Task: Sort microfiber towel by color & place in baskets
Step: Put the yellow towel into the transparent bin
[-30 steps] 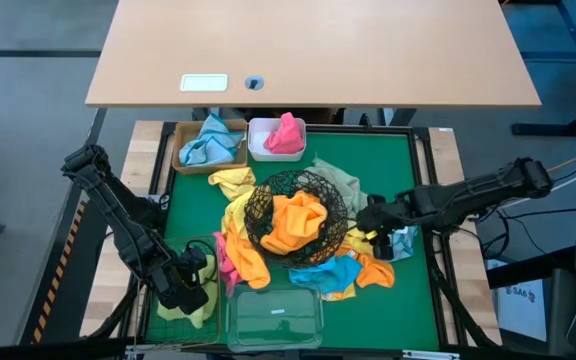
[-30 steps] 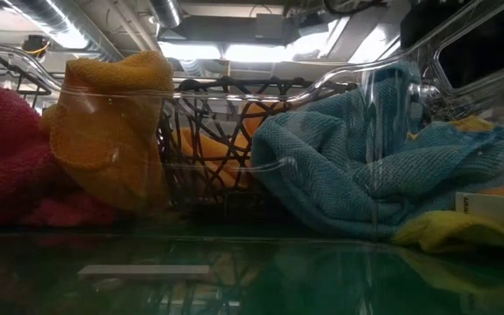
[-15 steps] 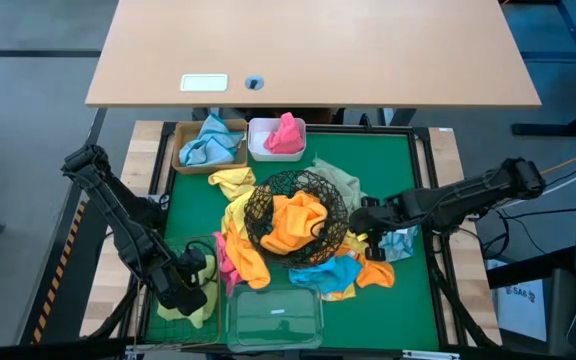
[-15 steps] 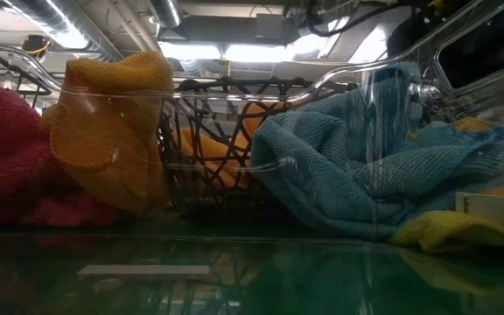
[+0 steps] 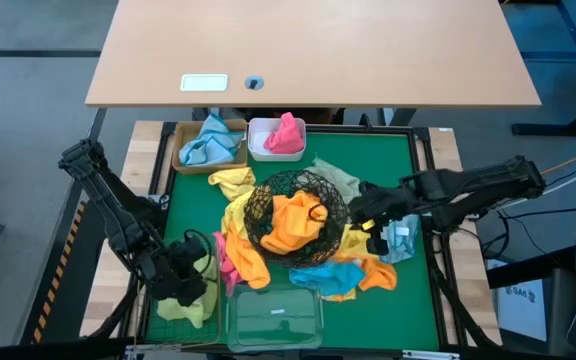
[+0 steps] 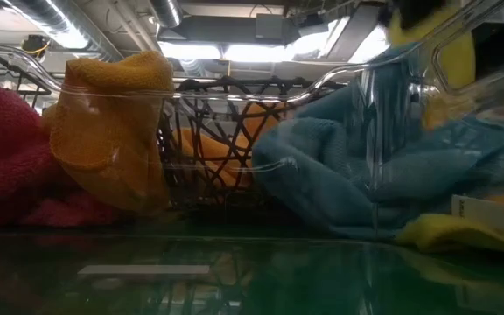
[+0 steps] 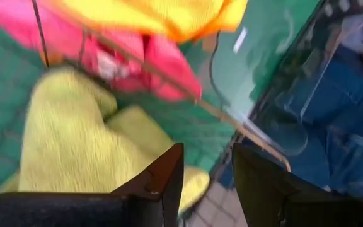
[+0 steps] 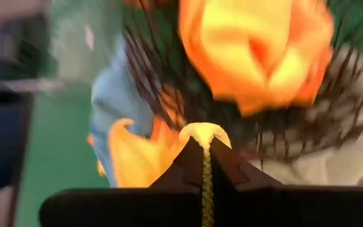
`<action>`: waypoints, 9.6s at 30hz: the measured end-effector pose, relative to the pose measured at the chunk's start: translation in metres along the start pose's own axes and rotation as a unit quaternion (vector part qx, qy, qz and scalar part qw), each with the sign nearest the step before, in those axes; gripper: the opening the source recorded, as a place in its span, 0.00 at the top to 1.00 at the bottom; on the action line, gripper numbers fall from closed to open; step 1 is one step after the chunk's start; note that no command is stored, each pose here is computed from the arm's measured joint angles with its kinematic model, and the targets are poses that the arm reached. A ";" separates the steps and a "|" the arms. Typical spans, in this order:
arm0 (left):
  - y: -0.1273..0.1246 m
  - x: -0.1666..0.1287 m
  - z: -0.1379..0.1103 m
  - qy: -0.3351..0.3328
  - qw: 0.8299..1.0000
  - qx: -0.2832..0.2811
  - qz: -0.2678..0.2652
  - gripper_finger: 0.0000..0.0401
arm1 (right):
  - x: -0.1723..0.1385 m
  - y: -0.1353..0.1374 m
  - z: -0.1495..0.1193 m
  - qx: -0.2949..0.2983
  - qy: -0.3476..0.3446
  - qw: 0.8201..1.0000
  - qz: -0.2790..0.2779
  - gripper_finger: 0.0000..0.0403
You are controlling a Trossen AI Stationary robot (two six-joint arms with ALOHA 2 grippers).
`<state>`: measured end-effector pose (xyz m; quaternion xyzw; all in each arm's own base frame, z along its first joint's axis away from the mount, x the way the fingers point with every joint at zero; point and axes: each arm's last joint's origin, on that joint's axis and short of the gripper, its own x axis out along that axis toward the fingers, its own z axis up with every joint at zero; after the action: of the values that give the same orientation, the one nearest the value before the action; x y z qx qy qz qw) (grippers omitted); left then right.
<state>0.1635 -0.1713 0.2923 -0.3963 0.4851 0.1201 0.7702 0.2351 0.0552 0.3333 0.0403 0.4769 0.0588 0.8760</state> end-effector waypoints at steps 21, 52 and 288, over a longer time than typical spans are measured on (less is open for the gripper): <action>0.001 0.004 0.046 -0.209 0.976 0.047 0.036 0.68 | -0.121 0.020 0.076 -0.072 -0.340 0.934 0.086 1.00; 0.011 0.007 0.079 -0.241 0.959 0.114 0.100 0.68 | -0.056 0.066 0.134 -0.150 -0.389 0.844 0.337 1.00; -0.110 0.145 0.024 -0.037 0.918 0.393 0.025 1.00 | 0.000 0.000 -0.071 -0.015 -0.190 0.981 0.021 0.47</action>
<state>0.3141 -0.2549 0.2298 -0.0442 0.4745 -0.0464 0.8779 0.1753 0.0565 0.2948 0.0474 0.3001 0.0757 0.9497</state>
